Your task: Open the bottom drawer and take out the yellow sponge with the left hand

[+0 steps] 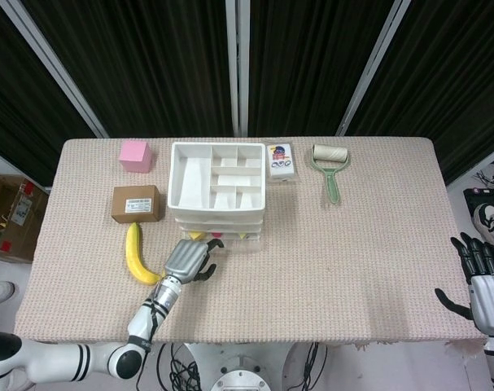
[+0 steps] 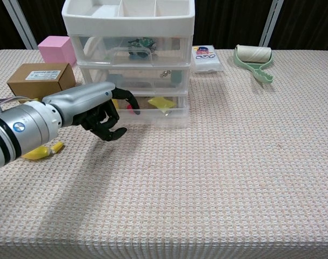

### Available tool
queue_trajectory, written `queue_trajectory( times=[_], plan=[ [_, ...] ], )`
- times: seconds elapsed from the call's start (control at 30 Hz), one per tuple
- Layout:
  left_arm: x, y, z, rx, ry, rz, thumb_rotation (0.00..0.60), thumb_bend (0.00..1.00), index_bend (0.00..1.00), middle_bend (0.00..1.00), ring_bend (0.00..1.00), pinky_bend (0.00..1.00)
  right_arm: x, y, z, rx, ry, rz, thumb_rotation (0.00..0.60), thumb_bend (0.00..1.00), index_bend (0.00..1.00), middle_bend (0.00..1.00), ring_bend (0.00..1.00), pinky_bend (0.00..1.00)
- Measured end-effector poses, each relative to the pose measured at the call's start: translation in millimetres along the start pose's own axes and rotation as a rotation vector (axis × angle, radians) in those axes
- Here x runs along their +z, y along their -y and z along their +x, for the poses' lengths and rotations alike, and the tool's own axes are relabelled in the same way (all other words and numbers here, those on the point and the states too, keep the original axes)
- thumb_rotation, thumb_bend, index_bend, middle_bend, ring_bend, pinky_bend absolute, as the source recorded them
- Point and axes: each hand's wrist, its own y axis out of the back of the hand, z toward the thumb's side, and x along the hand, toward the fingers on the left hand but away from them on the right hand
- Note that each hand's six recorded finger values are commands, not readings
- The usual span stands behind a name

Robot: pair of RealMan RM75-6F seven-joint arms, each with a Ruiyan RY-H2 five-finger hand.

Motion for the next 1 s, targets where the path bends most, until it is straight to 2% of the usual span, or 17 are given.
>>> queue_trajectory(
  times=[0.27,0.5,0.7,0.9,1.0],
  plan=[
    [8.7,-2.7,-14.1,-0.062,0.033,-0.060,0.600,0.42,0.35,0.84,0.97,1.00,0.1,0.3,0.1,0.002,0.001,0.001,0.600,0.12,0.00,0.00,0.00,0.00],
    [14.4,2.5,-28.2,-0.149,0.057,-0.122,0.600,0.42,0.35,0.84,0.97,1.00,0.5,0.0,0.6,0.000,0.000,0.001,0.600,0.12,0.00,0.00,0.00,0.00],
    [20.2,6.4,-34.8,-0.188,0.086,-0.116,0.600,0.42,0.34,0.83,0.97,1.00,0.4,-1.0,1.1,-0.004,0.001,-0.002,0.600,0.12,0.00,0.00,0.00,0.00],
    [25.8,-0.5,-38.0,-0.179,0.110,-0.110,0.600,0.39,0.20,0.83,0.97,1.00,0.1,-2.5,2.0,-0.007,0.000,-0.011,0.600,0.12,0.00,0.00,0.00,0.00],
    [27.5,-6.8,-41.6,-0.171,0.121,-0.100,0.600,0.39,0.18,0.83,0.96,1.00,-0.7,-3.9,2.4,-0.010,0.000,-0.023,0.600,0.12,0.00,0.00,0.00,0.00]
  ],
)
